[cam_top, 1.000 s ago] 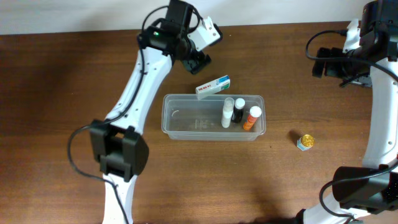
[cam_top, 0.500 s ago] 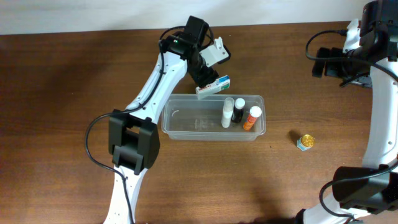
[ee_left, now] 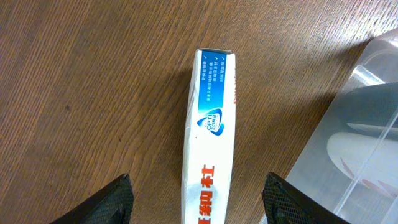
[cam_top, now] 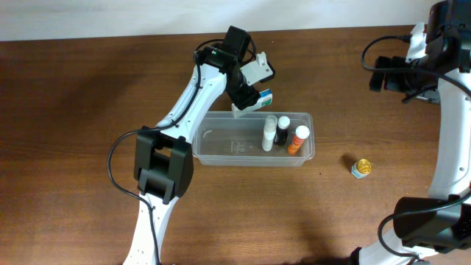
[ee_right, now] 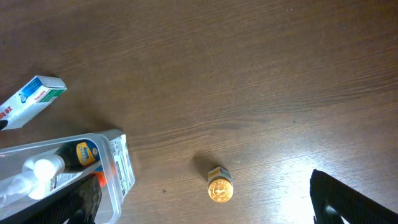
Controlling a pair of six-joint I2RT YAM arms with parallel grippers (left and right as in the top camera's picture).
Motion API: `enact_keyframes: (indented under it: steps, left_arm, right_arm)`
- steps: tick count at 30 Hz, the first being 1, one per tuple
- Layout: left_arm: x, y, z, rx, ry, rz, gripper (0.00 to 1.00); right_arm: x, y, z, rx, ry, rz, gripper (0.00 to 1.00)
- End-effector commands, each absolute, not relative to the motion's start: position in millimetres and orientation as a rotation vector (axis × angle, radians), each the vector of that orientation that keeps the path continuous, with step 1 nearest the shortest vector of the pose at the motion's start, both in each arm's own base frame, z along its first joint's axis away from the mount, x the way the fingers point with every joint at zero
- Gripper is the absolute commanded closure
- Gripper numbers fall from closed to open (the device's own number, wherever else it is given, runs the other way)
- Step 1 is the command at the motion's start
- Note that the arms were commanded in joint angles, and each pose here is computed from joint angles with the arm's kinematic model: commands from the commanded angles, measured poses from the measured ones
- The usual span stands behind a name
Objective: Pack container
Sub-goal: 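Lower the toothpaste box flat into the container's left side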
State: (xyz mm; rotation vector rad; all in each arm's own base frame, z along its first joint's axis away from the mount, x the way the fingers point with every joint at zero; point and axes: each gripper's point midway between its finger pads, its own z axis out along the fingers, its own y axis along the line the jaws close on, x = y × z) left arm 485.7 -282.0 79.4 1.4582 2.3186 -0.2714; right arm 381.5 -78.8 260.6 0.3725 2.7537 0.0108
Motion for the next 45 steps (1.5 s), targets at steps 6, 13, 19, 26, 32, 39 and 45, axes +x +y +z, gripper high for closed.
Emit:
enact_keyframes:
  steps: [6, 13, 19, 26, 32, 39, 45]
  left_arm:
    - [479.2, -291.7, 52.7, 1.493, 2.347, -0.316, 0.37]
    - [479.0, -292.1, 45.1, 1.498, 2.355, -0.318, 0.41]
    - [481.8, -293.4, 43.1, 1.494, 2.347, -0.315, 0.42]
    - [481.7, -293.4, 34.4, 1.499, 2.357, -0.318, 0.50]
    - [482.2, -293.6, 34.6, 1.498, 2.355, -0.317, 0.76]
    - [482.1, -293.6, 34.6, 1.498, 2.355, -0.317, 0.80]
    - [495.7, -295.2, 67.2, 1.461, 2.292, -0.293, 0.81]
  right_arm:
    - [381.0, -82.0, 269.0, 0.384, 2.727, -0.004, 0.01]
    - [381.0, -82.0, 269.0, 0.384, 2.727, -0.004, 0.02]
    - [381.0, -82.0, 269.0, 0.384, 2.727, -0.004, 0.02]
    - [381.0, -82.0, 269.0, 0.384, 2.727, -0.004, 0.02]
    - [381.0, -82.0, 269.0, 0.384, 2.727, -0.004, 0.02]
    - [381.0, -82.0, 269.0, 0.384, 2.727, -0.004, 0.02]
    - [381.0, -82.0, 269.0, 0.384, 2.727, -0.004, 0.02]
